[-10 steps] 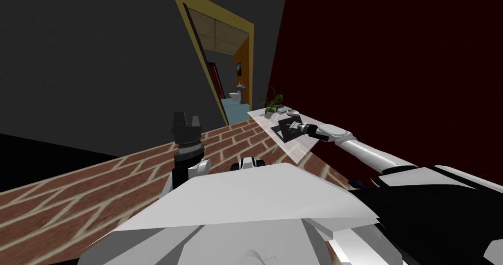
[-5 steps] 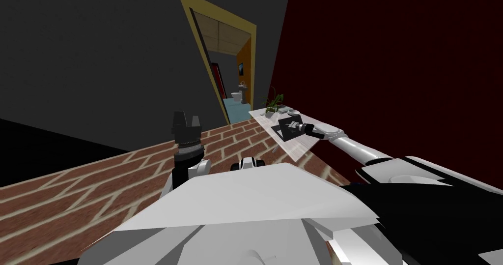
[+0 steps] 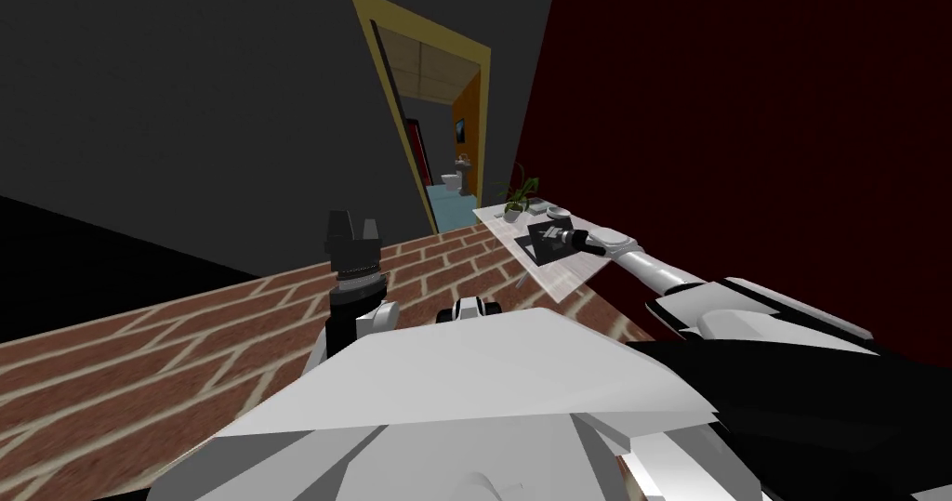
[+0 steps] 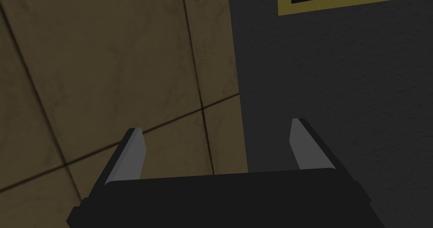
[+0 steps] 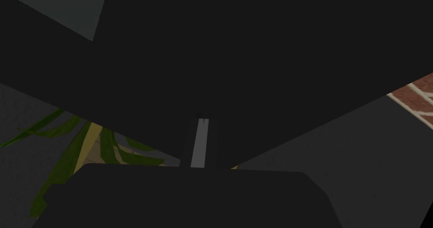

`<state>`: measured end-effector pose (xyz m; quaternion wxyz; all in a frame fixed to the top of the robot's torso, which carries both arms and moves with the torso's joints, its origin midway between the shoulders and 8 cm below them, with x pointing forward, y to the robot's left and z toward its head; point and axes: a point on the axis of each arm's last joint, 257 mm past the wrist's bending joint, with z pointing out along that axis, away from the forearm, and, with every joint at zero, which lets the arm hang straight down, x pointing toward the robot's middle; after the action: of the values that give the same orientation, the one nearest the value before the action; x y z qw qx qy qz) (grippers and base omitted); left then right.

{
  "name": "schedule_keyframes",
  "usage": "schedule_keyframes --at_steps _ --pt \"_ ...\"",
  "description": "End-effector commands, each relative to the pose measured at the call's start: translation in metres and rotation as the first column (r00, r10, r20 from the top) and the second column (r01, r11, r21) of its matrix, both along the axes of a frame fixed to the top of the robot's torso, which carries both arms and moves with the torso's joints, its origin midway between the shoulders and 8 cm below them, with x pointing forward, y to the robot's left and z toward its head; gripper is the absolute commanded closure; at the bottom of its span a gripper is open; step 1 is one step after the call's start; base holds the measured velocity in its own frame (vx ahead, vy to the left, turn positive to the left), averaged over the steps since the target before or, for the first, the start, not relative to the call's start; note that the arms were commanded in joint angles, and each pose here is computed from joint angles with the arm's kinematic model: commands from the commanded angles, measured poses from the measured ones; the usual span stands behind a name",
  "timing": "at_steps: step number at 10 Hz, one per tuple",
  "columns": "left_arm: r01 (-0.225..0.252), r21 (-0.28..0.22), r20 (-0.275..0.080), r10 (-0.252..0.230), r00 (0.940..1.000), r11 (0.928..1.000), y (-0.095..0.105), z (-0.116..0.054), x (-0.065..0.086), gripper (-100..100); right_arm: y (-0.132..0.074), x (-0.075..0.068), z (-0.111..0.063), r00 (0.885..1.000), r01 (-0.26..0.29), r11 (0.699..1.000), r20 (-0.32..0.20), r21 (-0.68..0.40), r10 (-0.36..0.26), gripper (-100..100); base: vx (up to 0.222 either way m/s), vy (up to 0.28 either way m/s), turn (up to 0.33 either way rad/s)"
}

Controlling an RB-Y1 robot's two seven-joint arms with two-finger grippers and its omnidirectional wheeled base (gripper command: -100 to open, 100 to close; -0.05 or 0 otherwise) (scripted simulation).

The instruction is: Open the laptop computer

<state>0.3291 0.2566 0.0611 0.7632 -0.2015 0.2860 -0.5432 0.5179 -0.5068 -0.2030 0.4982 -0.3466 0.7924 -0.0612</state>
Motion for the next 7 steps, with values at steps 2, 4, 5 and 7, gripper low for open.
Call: schedule_keyframes --at_steps 2,4,5,7 --pt "0.0 0.0 0.0 0.0 1.0 1.0 0.0 0.0 0.0 0 0.005 0.012 -0.016 0.999 -0.003 1.0 -0.048 0.008 0.003 100 -0.06 -0.006 0.109" --pt "0.0 0.0 0.0 0.0 1.0 1.0 0.0 0.0 0.0 0 -0.003 0.019 -0.016 0.998 0.015 1.0 -0.058 -0.007 -0.015 100 -0.092 -0.003 0.043" --pt "0.0 0.0 0.0 0.0 1.0 1.0 0.0 0.0 0.0 0 -0.011 0.028 -0.004 0.999 0.035 0.999 -0.039 -0.008 -0.036 100 -0.023 -0.003 -0.019" --pt "0.0 0.0 0.0 0.0 1.0 1.0 0.0 0.0 0.0 0 0.003 0.033 -0.021 0.996 0.014 1.0 -0.091 -0.004 -0.014 100 -0.052 -0.006 0.092"
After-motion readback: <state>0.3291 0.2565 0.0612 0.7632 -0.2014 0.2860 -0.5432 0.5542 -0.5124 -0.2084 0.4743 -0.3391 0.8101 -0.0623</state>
